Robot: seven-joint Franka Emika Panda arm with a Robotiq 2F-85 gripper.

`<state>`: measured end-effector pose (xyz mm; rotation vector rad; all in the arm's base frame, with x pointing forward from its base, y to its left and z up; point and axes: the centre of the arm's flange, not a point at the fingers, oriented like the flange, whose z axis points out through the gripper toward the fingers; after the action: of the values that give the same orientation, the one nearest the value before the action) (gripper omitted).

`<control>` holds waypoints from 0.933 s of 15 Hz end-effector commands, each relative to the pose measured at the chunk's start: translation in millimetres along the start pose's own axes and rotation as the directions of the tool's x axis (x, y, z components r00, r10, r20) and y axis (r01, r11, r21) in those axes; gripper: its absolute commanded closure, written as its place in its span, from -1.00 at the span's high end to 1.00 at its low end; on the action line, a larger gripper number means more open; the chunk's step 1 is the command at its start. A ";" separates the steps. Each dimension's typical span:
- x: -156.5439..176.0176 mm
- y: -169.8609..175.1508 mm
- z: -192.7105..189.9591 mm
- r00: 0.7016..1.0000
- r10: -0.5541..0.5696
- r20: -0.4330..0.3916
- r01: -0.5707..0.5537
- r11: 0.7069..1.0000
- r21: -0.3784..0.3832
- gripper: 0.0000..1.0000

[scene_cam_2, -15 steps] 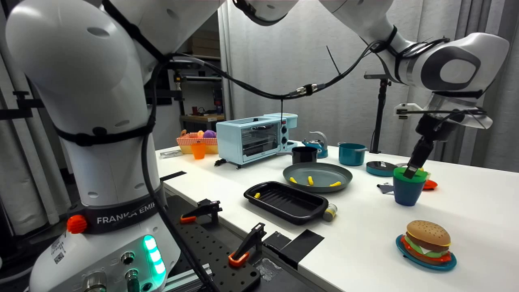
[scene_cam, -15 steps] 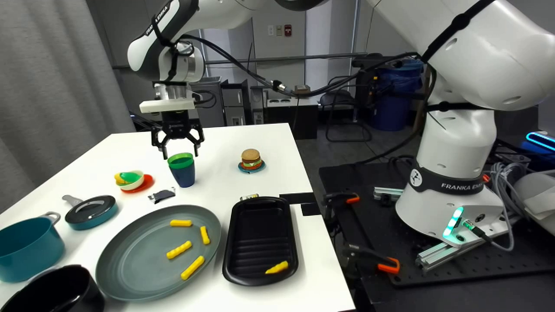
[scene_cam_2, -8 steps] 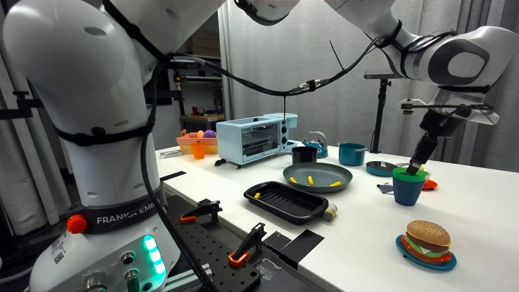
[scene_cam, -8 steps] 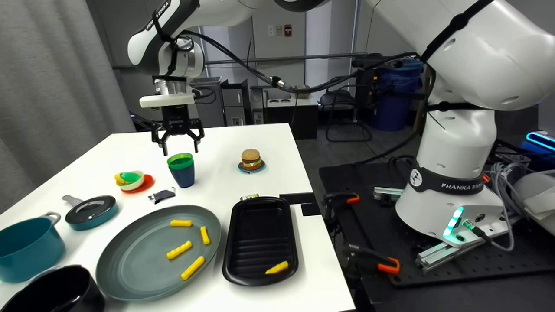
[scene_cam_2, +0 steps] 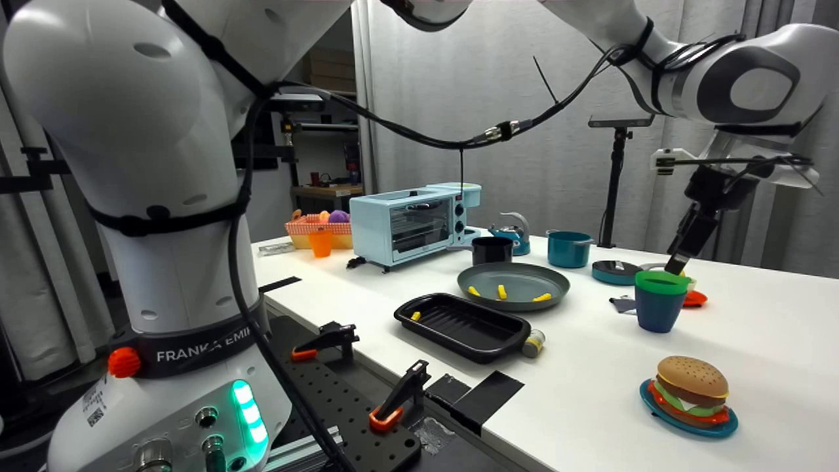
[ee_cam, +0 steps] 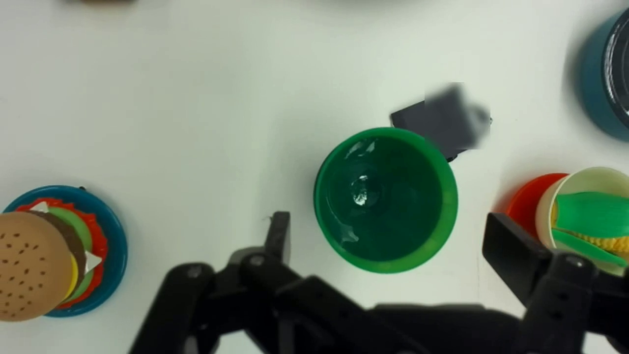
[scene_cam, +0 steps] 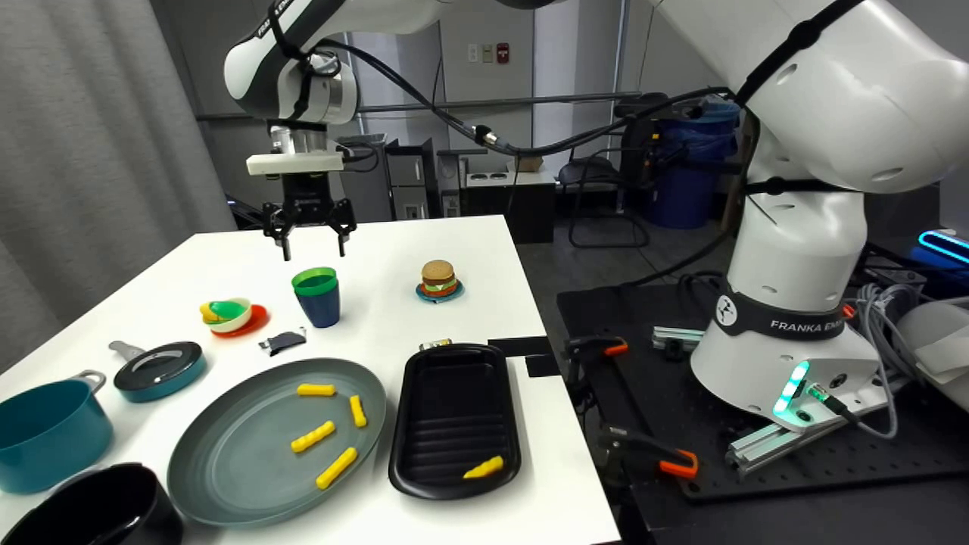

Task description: Pour the chips from the blue cup onto the gray plate

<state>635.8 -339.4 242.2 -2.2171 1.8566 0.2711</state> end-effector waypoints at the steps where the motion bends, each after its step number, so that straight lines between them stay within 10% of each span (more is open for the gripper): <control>1: -26.4 27.7 -19.6 0.995 -0.094 -0.041 0.094 0.995 0.011 1.00; 8: -59.8 72.1 -16.2 0.939 -0.313 -0.140 0.305 0.949 -0.078 1.00; 14: -97.0 118.1 16.1 0.823 -0.528 -0.210 0.489 0.846 -0.212 1.00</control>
<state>548.0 -291.7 243.6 -2.7565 1.4047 0.0900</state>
